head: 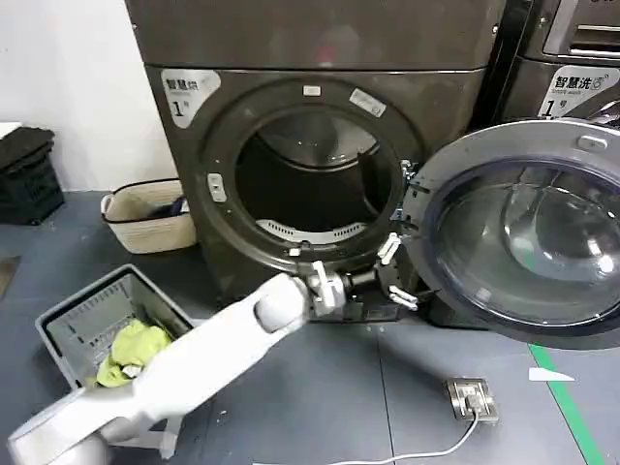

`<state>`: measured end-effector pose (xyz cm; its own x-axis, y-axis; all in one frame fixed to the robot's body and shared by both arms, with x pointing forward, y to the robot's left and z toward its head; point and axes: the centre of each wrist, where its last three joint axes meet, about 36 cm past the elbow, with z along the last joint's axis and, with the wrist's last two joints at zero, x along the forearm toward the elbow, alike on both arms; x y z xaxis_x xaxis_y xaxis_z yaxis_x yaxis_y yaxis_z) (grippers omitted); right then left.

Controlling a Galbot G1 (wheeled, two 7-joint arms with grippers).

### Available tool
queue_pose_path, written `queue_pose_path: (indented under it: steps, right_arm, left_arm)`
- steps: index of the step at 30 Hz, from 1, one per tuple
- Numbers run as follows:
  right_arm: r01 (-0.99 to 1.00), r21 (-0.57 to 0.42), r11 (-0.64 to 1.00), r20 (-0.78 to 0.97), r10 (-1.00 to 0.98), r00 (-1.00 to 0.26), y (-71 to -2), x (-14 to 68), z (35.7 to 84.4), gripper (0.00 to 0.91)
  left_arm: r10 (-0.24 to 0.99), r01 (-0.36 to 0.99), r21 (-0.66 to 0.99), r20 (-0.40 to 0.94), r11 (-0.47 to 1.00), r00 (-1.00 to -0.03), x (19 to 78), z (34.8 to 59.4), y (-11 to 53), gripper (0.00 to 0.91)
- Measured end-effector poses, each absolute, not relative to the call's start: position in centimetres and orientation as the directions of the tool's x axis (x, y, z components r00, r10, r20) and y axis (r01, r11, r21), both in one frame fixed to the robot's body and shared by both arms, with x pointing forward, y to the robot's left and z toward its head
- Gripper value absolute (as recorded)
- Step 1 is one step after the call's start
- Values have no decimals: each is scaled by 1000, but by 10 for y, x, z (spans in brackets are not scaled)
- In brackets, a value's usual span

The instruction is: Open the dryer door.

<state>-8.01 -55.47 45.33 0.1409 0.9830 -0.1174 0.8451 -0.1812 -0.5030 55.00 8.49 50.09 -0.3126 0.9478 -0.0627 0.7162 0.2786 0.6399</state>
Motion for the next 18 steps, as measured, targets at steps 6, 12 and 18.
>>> queue_pose_path:
  steps: [6, 12, 18]
  right_arm:
    - [861, -494, -124, -118, 990, 75, -562, -65, 455, 907]
    - [867, -492, -76, -109, 994, 25, -571, -53, 458, 907]
    - [874, -485, -44, -104, 995, -8, -578, -38, 456, 907]
  left_arm:
    - [914, 732, 588, -33, 344, -403, 517, 514, 145, 907]
    - [853, 704, 542, -47, 458, -519, 490, 527, 214, 907]
    - [783, 646, 530, -56, 549, -619, 463, 539, 273, 907]
